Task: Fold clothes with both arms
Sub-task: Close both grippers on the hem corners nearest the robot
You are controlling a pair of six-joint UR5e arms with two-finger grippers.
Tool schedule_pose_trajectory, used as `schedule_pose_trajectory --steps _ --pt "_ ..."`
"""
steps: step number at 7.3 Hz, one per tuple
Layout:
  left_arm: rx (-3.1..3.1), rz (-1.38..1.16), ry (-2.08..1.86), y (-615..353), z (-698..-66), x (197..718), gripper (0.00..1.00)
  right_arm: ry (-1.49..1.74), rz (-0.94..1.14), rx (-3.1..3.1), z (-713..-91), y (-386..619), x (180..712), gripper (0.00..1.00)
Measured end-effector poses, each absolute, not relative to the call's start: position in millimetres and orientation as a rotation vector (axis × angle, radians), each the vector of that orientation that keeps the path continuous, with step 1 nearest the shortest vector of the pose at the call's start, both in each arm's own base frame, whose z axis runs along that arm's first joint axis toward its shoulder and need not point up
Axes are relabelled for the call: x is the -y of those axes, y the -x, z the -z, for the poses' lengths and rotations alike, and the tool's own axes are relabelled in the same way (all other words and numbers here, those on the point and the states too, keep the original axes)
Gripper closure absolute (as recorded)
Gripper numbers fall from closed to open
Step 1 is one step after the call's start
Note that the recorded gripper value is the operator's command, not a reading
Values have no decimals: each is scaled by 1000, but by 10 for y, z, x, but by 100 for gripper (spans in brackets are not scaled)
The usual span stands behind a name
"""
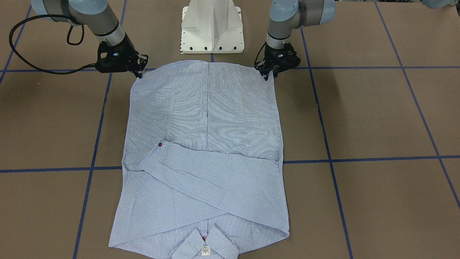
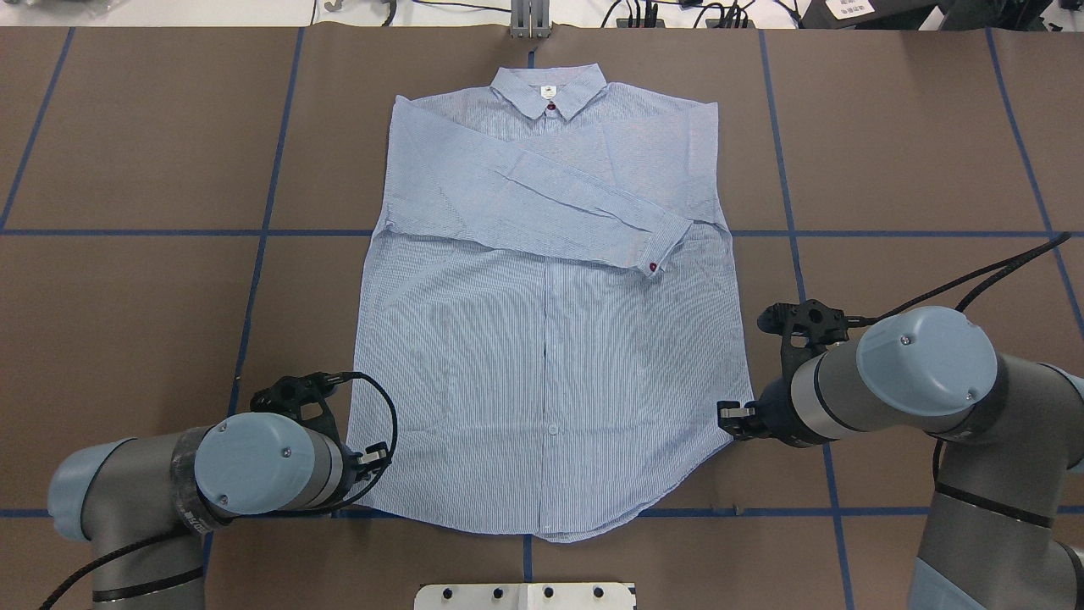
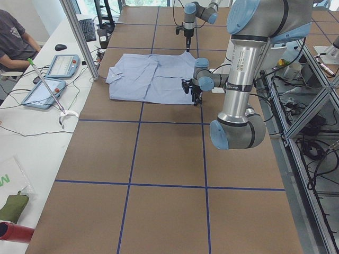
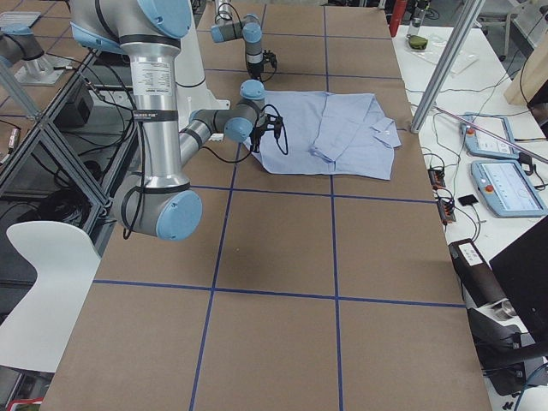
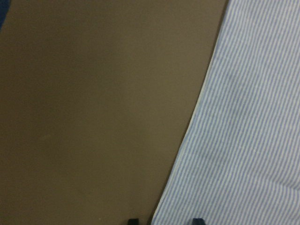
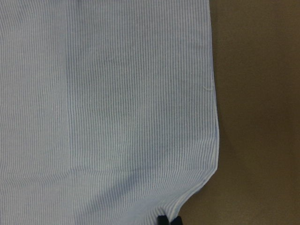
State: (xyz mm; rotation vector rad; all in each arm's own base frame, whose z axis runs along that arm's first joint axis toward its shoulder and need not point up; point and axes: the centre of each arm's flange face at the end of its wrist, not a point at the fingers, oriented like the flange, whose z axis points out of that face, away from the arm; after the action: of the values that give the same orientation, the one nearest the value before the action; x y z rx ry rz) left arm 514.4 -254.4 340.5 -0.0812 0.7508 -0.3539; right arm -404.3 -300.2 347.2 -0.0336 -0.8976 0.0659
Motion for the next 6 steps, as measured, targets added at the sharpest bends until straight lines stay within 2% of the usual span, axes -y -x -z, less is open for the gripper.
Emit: schedule_pose_trajectory --steps 3,5,6 --pt "-751 353 82 -5144 -3397 2540 80 33 -70 899 -3468 4026 3020 100" --pt "-754 353 82 -5137 -3386 2542 83 33 -70 899 -3471 4024 3025 100" --pt "-757 355 81 -5127 -3376 2548 89 34 -71 898 -3474 4023 3028 100"
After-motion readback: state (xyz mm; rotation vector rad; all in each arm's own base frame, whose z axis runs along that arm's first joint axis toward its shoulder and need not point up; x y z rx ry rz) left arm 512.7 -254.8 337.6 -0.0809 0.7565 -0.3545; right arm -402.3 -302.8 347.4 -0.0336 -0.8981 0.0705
